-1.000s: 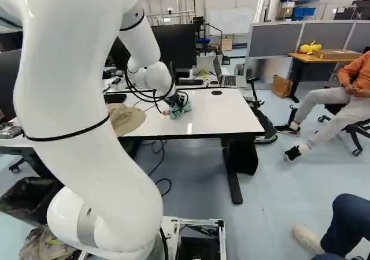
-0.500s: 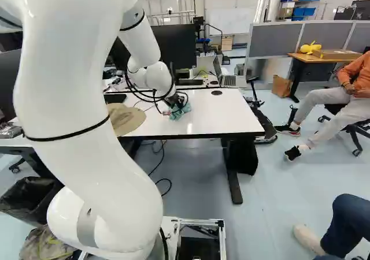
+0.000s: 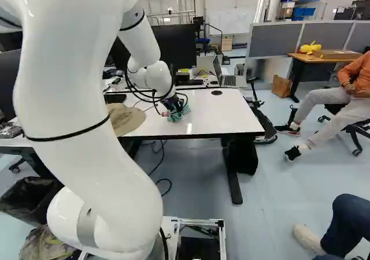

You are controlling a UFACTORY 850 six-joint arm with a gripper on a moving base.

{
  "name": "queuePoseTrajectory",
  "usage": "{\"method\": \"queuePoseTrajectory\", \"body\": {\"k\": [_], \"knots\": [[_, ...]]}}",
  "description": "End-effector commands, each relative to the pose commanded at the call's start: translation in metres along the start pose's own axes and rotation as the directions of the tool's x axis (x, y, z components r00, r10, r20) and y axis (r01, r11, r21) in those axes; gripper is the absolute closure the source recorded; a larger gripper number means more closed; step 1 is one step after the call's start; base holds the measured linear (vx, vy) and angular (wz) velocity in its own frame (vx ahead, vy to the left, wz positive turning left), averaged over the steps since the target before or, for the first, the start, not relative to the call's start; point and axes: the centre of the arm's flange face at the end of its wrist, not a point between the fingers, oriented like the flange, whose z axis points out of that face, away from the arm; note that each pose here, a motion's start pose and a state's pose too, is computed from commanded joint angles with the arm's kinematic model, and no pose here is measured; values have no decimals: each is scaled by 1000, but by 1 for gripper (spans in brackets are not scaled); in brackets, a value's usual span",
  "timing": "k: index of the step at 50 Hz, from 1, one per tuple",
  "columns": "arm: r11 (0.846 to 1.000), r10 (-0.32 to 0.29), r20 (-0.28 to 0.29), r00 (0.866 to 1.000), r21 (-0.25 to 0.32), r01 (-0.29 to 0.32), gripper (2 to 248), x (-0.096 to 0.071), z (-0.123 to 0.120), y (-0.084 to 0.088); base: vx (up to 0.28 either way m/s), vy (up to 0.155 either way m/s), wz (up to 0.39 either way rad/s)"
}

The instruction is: Clean the table with the green towel

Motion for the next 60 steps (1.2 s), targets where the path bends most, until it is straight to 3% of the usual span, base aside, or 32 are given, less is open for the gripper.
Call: {"method": "queuePoseTrajectory", "body": {"k": [46,60], "knots": [[1000,1,15,1000,0,-1,199,-1,0,0,0,0,0],[1000,24,9,1000,-15,-24,199,12,8,13,0,0,0]]}}
